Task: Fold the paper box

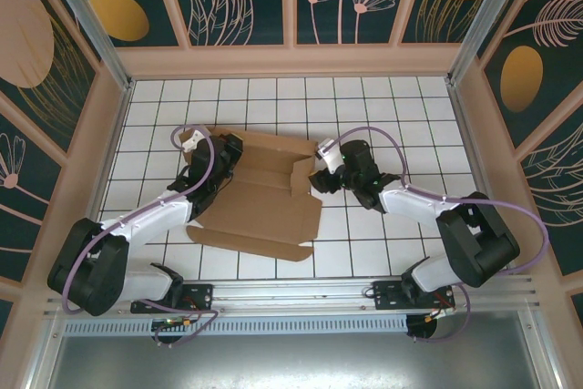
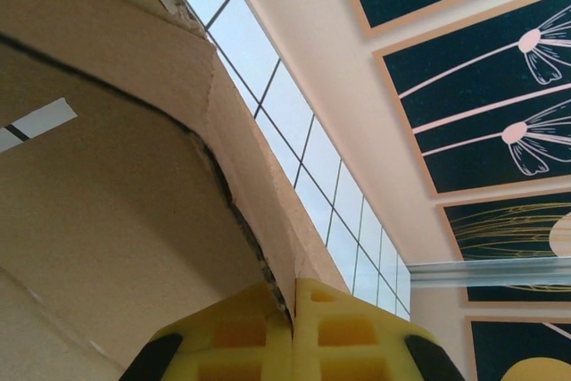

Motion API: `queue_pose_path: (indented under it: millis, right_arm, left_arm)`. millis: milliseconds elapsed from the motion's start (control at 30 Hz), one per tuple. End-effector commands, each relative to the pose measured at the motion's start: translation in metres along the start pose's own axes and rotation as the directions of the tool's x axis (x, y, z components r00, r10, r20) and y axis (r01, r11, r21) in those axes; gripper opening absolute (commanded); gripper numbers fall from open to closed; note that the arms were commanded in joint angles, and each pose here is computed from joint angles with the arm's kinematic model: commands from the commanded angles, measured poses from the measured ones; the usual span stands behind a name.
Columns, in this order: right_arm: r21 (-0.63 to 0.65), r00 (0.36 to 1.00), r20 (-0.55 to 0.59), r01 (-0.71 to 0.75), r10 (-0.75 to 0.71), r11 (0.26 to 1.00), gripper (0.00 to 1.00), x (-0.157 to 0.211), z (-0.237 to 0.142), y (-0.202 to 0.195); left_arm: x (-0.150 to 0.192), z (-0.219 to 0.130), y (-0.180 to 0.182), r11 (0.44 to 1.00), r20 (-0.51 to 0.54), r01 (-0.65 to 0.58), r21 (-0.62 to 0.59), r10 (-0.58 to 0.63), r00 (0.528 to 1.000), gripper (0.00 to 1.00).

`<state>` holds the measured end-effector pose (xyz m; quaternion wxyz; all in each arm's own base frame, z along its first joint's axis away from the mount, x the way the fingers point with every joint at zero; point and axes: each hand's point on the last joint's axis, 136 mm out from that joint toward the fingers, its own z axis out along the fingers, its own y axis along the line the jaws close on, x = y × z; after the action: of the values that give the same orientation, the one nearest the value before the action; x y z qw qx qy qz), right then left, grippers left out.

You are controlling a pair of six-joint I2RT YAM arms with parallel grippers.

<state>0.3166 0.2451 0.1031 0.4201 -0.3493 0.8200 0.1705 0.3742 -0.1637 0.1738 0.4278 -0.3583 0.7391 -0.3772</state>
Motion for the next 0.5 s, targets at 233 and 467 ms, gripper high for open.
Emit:
queue_pose_path:
  millis: [233, 467]
  right_arm:
    - [-0.187, 0.984, 0.152, 0.117, -0.089, 0.975, 0.44, -0.031, -0.006, 0.035]
    - [-0.152, 0.984, 0.113, 0.155, -0.139, 0.976, 0.26, -0.022, -0.015, 0.031]
  left_arm:
    - [0.007, 0.0, 0.004, 0.999, -0.031, -0.03, -0.03, 0.029, 0.999, 0.0]
    - [-0.003, -0.007, -0.003, 0.999, 0.013, -0.035, 0.001, 0.034, 0.999, 0.0]
